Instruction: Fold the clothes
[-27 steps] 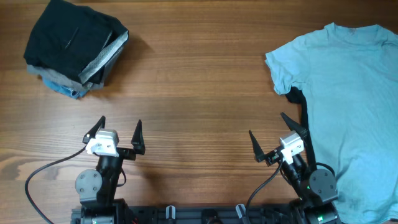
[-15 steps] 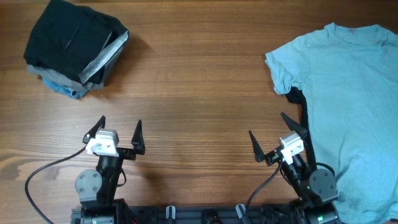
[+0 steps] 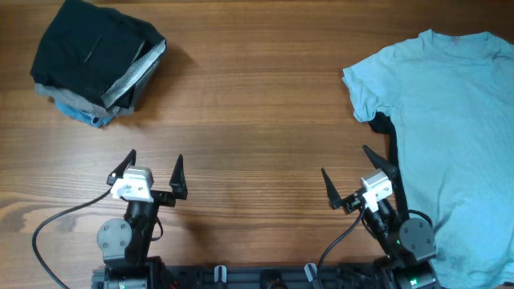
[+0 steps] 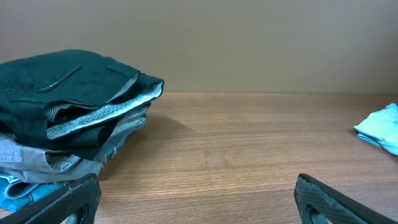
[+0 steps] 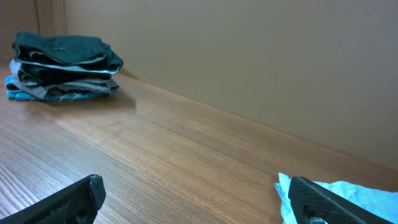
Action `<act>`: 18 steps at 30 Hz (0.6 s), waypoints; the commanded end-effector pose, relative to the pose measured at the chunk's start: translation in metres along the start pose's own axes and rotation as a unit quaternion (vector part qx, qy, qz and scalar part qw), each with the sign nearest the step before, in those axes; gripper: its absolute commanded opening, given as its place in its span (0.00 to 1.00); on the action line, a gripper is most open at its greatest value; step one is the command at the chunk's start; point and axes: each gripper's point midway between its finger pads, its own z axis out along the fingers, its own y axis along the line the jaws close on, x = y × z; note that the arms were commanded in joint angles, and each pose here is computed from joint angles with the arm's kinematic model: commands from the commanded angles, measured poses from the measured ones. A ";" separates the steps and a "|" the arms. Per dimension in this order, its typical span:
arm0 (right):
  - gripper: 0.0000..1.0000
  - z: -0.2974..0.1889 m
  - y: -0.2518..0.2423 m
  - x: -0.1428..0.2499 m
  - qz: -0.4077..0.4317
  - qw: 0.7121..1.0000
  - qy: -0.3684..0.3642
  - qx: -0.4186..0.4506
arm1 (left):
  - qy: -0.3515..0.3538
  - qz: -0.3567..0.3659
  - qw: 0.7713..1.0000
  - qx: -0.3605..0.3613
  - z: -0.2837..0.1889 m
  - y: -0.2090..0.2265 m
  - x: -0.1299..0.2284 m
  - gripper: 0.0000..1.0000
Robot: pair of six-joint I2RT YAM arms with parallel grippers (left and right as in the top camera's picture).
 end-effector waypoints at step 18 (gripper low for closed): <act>1.00 0.048 -0.018 -0.088 0.079 0.952 0.288 -0.062 | 0.171 -0.116 0.978 -0.004 0.034 -0.006 -0.127 1.00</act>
